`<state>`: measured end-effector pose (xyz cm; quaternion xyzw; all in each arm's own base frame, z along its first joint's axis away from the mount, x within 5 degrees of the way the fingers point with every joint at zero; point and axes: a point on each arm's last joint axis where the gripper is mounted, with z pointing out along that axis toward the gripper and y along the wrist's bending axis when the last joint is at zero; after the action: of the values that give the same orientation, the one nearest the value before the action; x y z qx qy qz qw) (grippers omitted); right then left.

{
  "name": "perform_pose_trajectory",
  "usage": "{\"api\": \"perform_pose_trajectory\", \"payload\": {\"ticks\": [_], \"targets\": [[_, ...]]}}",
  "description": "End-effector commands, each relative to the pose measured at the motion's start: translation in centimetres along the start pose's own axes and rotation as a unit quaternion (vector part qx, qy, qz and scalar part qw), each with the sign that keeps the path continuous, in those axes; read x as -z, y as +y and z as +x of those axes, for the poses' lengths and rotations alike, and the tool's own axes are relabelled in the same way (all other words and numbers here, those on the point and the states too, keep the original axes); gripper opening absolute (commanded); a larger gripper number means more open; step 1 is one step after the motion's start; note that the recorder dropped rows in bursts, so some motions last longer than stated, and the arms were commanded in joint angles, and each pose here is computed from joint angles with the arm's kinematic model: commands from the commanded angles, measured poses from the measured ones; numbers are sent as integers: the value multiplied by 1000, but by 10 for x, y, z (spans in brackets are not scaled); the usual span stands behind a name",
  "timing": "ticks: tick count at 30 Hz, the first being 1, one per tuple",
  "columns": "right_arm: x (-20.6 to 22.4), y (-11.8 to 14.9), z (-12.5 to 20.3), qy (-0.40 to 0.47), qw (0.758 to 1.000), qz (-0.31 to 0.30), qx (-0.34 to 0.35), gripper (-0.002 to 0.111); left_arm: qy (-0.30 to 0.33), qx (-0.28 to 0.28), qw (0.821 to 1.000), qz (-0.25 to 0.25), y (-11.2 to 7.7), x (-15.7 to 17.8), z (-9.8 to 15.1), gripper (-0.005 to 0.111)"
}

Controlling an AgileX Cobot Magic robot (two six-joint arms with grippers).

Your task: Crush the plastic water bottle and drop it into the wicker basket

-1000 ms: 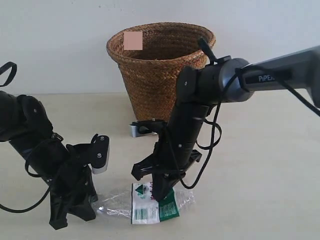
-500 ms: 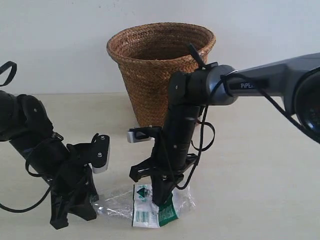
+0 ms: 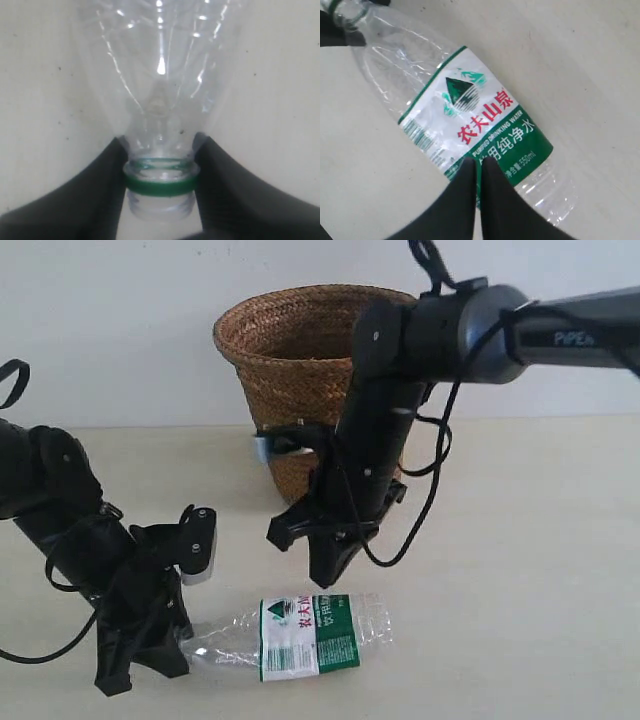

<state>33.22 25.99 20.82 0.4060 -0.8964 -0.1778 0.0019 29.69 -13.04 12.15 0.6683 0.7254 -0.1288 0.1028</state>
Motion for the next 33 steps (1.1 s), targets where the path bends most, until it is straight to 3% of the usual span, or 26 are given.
{"api": "perform_pose_trajectory", "payload": {"ticks": [1,5,12,17,24,29,33], "targets": [[40,7,7,-41,999,17,22,0,-8,-4,1000,-13,-3,13,-4,4],[75,-5,28,-72,997,36,2,0,-16,-2,1000,-13,-5,18,-6,4],[116,-56,94,-107,986,64,-107,0,-42,-10,999,-4,-8,40,-18,4],[113,-85,122,-103,978,67,-166,0,-66,-19,998,9,-9,71,-34,4],[99,-105,140,-65,975,151,-147,0,-98,-24,995,-14,-6,118,-56,4],[100,-112,138,-86,966,187,-158,0,-127,-16,989,-73,4,154,-74,4],[101,-114,135,-104,963,192,-159,0,-176,5,968,-178,24,185,-91,4]]}}
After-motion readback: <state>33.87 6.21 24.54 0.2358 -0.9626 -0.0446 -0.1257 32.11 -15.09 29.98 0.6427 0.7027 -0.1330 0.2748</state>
